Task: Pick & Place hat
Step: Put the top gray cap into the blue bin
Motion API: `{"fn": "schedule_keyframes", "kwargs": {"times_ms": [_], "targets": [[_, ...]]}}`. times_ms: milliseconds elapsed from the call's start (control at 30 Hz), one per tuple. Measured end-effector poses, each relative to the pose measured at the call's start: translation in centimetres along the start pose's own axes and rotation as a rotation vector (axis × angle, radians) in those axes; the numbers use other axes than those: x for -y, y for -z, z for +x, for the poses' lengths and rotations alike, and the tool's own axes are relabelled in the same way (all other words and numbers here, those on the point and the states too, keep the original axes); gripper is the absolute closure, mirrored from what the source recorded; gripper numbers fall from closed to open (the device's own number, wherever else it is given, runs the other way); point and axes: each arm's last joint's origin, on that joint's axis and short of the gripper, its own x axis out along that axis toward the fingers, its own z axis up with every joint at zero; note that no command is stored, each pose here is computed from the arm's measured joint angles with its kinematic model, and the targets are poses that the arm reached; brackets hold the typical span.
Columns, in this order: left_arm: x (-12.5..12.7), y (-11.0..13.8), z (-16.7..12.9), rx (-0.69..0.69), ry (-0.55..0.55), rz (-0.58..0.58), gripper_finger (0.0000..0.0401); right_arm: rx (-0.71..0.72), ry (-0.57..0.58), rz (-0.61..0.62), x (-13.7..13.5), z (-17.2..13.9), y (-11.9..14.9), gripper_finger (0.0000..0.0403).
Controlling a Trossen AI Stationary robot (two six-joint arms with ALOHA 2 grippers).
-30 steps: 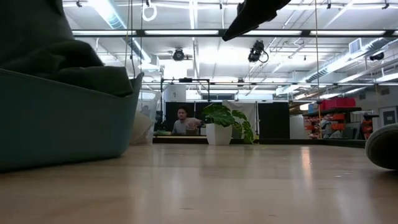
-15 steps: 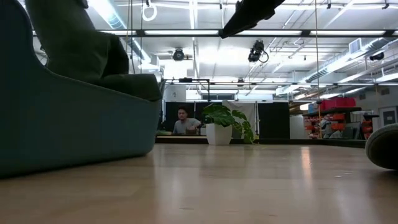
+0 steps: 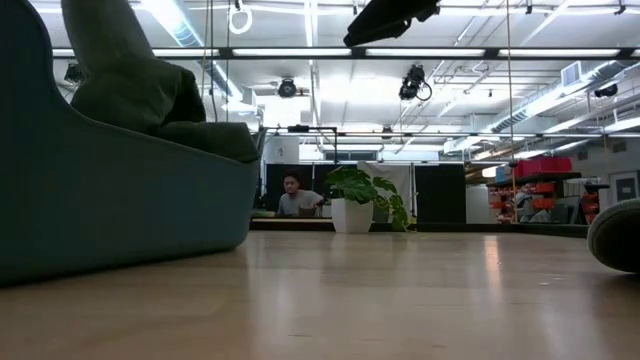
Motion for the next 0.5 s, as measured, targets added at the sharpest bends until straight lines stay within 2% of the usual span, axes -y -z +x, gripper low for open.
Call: {"fn": "schedule_keyframes", "kwargs": {"times_ms": [167, 233, 300, 367, 500], "targets": [[1.1, 0.0, -2.5, -0.106, 0.055, -0.023, 0.0243, 0.000, 0.000, 0.000, 0.0, 0.0, 0.0, 0.0216], [1.4, -0.2, -3.1, -0.093, 0.074, -0.004, 0.0256, 0.000, 0.000, 0.000, 0.0, 0.0, 0.0, 0.0216], [1.4, -0.9, -3.4, -0.024, 0.074, 0.044, 0.0277, 0.000, 0.000, 0.000, 0.0, 0.0, 0.0, 0.0216], [1.2, -1.9, -3.2, 0.057, 0.034, 0.064, 0.0306, 0.000, 0.000, 0.000, 0.0, 0.0, 0.0, 0.0216], [0.3, -4.7, -2.5, 0.188, -0.135, 0.073, 0.0383, 0.004, 0.000, 0.001, 0.0, 0.0, 0.0, 0.0216]]}}
